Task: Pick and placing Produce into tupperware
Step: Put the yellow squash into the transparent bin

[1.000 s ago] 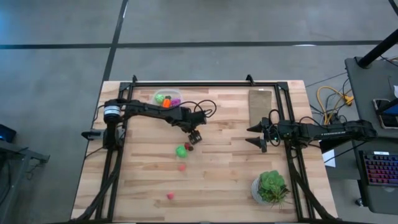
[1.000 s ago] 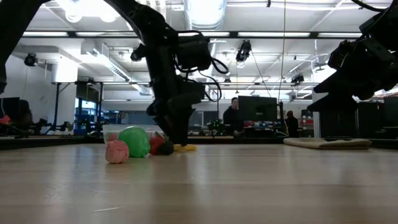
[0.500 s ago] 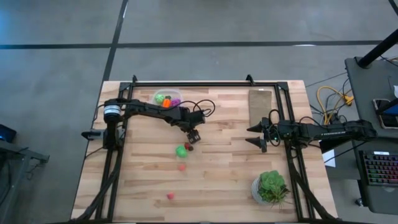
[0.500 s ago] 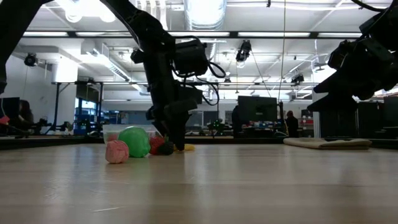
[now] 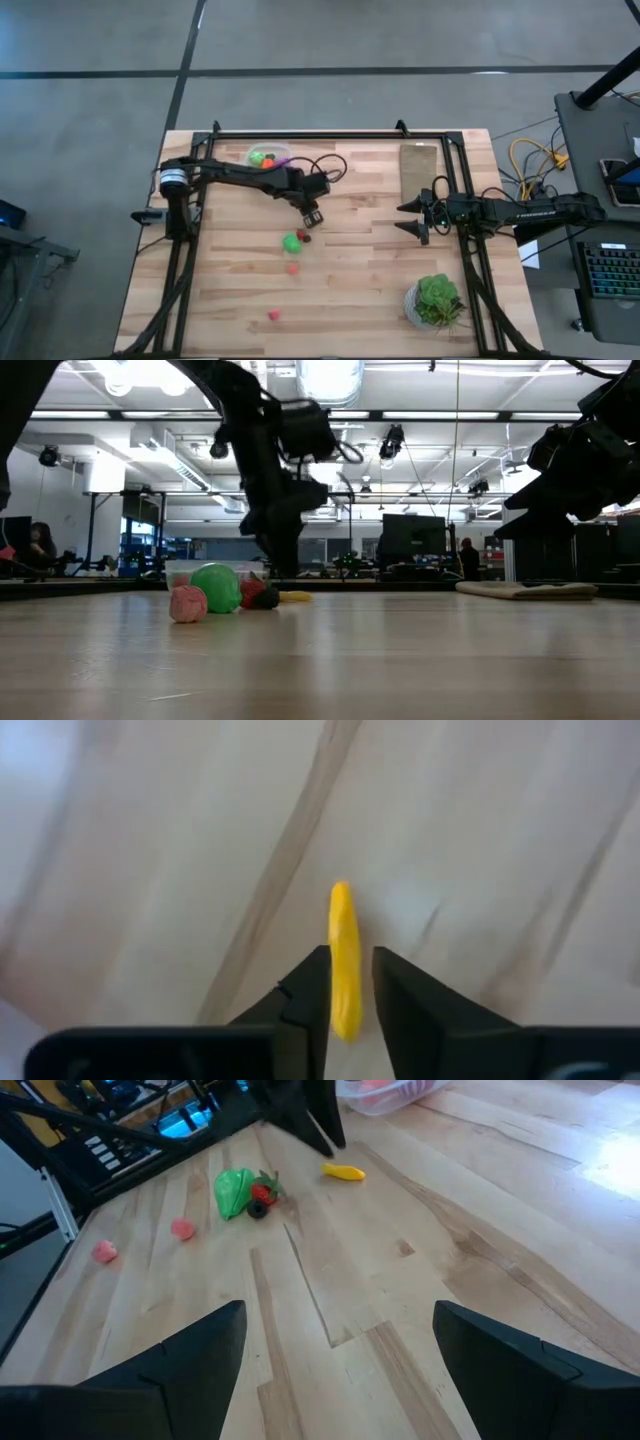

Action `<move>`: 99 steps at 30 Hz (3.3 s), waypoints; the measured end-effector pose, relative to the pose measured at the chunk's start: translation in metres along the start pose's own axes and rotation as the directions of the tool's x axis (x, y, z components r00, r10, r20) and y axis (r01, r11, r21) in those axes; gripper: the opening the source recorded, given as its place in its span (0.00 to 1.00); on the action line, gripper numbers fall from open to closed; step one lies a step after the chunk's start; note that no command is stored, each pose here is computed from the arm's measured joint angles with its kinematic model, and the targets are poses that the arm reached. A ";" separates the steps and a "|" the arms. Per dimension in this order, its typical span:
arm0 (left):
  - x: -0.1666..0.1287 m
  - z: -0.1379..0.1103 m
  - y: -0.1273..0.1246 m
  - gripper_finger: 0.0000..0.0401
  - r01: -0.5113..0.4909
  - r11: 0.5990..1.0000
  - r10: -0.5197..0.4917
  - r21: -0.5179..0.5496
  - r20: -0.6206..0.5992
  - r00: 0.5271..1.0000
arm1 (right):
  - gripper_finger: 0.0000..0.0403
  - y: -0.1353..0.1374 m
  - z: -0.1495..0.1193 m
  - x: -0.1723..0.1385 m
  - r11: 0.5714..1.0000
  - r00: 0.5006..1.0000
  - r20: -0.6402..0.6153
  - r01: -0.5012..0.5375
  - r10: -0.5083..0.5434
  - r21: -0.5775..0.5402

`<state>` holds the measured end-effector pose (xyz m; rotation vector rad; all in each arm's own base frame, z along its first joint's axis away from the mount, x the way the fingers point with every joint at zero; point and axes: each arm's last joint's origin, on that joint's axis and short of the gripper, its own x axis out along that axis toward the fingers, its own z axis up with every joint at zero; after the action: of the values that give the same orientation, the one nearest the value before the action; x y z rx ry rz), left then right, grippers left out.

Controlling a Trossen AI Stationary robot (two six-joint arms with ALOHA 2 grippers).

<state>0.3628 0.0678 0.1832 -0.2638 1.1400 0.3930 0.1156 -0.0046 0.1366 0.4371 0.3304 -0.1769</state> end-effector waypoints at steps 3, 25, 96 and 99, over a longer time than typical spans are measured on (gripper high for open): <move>-0.024 0.004 0.002 0.12 0.014 1.000 -0.014 -0.004 0.057 0.998 | 0.78 0.000 0.000 0.000 1.000 1.000 0.000 0.000 0.000 0.000; -0.012 0.001 0.003 0.42 0.005 0.981 -0.012 0.196 0.032 0.999 | 0.78 0.000 0.000 0.000 1.000 1.000 -0.001 0.001 -0.001 0.000; 0.023 -0.009 0.004 0.11 0.085 0.987 -0.066 0.134 -0.143 0.987 | 0.78 0.000 0.000 0.000 1.000 1.000 -0.001 0.001 -0.001 0.000; 0.016 -0.003 0.003 0.11 0.101 0.987 -0.084 0.122 -0.138 0.987 | 0.78 0.000 0.000 0.000 1.000 1.000 -0.001 0.001 -0.001 0.000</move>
<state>0.3650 0.0722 0.1669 -0.2307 1.2729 0.2210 0.1157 -0.0046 0.1365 0.4371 0.3319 -0.1774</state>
